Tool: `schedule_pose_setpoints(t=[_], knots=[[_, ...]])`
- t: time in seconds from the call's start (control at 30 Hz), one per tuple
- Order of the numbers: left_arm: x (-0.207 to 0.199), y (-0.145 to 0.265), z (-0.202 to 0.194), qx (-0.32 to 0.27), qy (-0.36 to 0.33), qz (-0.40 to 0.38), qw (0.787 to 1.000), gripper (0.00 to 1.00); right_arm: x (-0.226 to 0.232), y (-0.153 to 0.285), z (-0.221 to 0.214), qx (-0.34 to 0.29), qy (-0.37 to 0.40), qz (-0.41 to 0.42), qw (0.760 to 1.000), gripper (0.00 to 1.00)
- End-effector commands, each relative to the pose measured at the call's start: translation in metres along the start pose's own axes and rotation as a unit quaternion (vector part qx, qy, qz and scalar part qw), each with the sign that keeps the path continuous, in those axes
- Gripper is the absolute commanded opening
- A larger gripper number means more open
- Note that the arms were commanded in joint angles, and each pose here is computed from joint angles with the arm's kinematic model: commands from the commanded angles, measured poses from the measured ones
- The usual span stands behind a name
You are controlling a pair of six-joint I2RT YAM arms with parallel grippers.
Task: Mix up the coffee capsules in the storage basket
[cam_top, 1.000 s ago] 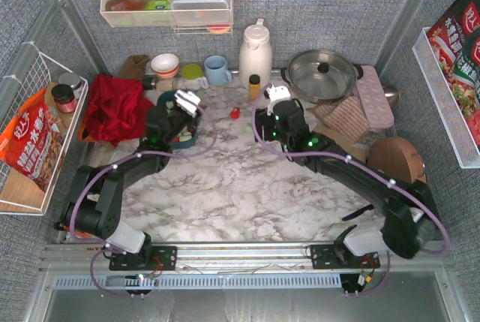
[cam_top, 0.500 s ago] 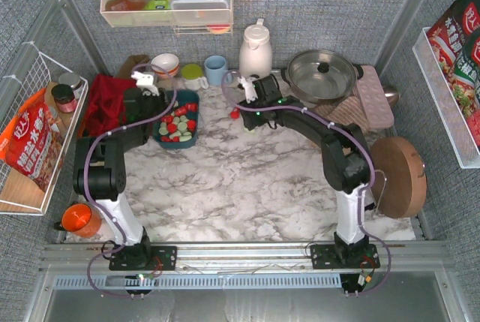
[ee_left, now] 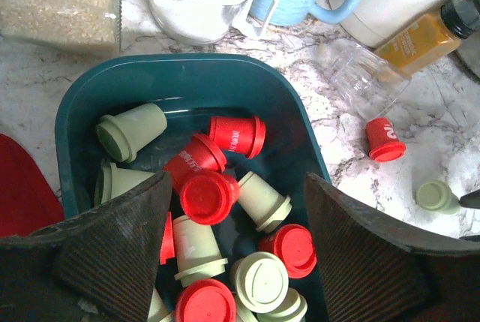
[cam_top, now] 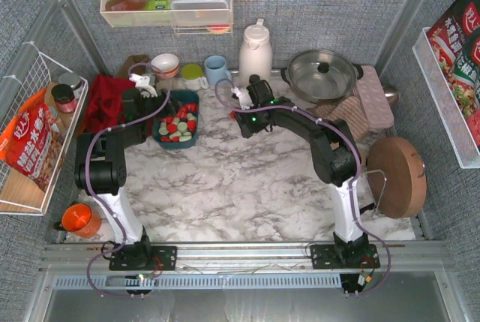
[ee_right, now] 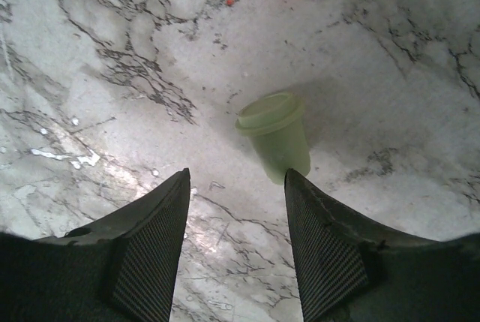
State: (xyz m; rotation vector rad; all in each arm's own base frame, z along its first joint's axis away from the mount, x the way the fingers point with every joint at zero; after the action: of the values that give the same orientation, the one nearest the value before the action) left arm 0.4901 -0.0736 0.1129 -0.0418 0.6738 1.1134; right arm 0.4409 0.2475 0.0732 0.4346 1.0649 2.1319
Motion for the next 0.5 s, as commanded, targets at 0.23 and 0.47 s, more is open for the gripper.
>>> schedule_pose_setpoints(t=[0.23, 0.47], knots=[[-0.035, 0.008, 0.019, -0.014, -0.041, -0.021, 0.999, 0.81, 0.004, -0.008, 0.002, 0.016, 0.025, 0.0, 1.0, 0.46], [-0.066, 0.013, 0.02, -0.005, -0.081, -0.037, 0.996, 0.81, 0.002, 0.008, 0.007, 0.018, 0.053, -0.027, 0.998, 0.49]])
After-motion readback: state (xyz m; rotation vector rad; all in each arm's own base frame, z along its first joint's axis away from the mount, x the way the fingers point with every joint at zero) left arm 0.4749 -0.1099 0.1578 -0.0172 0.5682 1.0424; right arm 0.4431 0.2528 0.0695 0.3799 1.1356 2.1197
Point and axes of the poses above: each gripper's point midway between its finger pads, its own y axis back along the fingers, its own x axis along the line the jaws close on, z = x × y, the point moved 3 cm from there along y, back along the fingers, and after that the axes turned 8 degrees about y, right-handed, at the moved point
